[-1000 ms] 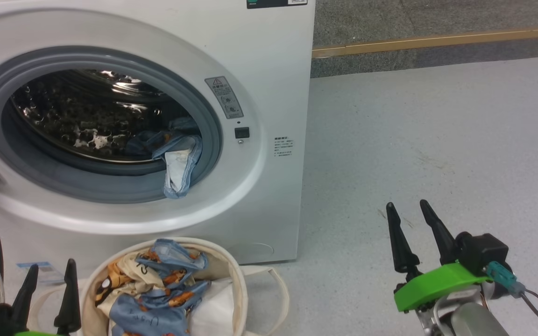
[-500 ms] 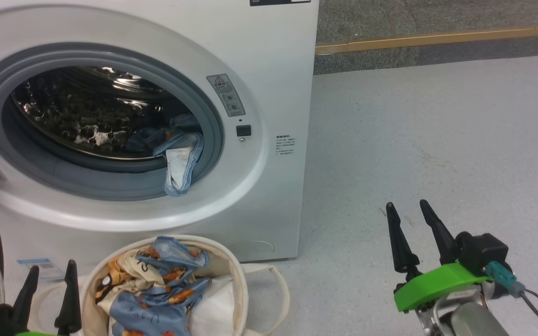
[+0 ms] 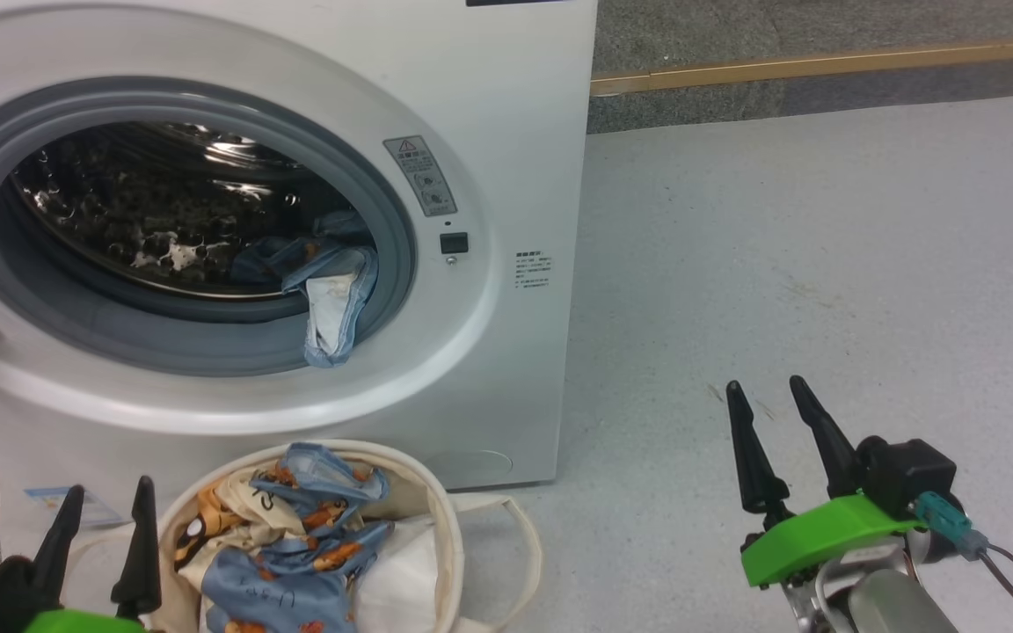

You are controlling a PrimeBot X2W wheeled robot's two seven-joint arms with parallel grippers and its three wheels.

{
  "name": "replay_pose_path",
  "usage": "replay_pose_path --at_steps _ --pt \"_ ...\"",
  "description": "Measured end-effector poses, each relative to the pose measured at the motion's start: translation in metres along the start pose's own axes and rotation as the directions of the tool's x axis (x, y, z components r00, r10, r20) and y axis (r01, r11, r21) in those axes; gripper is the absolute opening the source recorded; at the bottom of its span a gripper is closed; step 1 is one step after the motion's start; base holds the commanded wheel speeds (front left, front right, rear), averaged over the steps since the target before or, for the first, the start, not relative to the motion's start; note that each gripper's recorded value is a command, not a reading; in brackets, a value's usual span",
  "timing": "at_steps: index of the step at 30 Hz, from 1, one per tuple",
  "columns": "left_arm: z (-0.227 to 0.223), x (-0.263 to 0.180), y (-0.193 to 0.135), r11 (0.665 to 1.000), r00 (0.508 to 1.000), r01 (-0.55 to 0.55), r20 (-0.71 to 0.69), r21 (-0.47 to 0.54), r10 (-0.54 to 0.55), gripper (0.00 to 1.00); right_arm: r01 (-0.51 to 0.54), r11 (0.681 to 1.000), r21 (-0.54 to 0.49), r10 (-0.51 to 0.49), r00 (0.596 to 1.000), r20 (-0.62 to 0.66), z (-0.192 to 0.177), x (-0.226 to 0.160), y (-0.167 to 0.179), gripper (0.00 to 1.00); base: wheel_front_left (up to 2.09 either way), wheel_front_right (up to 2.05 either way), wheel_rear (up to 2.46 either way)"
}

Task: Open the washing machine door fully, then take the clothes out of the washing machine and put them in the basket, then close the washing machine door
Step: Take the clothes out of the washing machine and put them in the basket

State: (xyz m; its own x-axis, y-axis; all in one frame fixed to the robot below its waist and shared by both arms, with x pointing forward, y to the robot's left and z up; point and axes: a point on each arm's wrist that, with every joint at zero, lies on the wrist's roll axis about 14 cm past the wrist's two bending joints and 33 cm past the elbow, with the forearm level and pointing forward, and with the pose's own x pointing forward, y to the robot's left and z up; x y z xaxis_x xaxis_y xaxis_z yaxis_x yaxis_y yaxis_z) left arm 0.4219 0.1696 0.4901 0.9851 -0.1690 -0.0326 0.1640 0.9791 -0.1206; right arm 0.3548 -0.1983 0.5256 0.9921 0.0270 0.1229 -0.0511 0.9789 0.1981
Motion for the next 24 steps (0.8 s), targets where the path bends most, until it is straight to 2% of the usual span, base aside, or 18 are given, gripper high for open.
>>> replay_pose_path --at_steps 3,9,17,24 --pt "0.002 0.004 -0.005 1.0 1.0 0.015 0.005 0.0 -0.015 1.0 0.005 1.0 0.0 -0.005 1.0 0.0 0.0 -0.001 -0.002 1.0 0.0 0.0 0.0" --pt "-0.002 0.028 -0.032 0.994 0.992 0.109 -0.055 -0.023 -0.11 1.0 0.011 1.0 -0.002 -0.011 1.0 -0.015 -0.005 0.003 -0.004 1.0 0.0 0.0 0.0" --pt "0.004 0.092 -0.075 0.964 0.956 0.264 -0.133 0.01 -0.261 1.0 0.007 1.0 -0.011 -0.007 0.999 -0.047 -0.016 0.019 -0.006 1.0 0.0 0.0 0.0" --pt "-0.018 0.153 -0.084 0.955 0.915 0.293 -0.306 0.048 -0.265 1.0 0.009 0.999 -0.041 -0.012 0.997 -0.075 -0.028 0.041 -0.013 1.0 0.0 0.0 0.0"
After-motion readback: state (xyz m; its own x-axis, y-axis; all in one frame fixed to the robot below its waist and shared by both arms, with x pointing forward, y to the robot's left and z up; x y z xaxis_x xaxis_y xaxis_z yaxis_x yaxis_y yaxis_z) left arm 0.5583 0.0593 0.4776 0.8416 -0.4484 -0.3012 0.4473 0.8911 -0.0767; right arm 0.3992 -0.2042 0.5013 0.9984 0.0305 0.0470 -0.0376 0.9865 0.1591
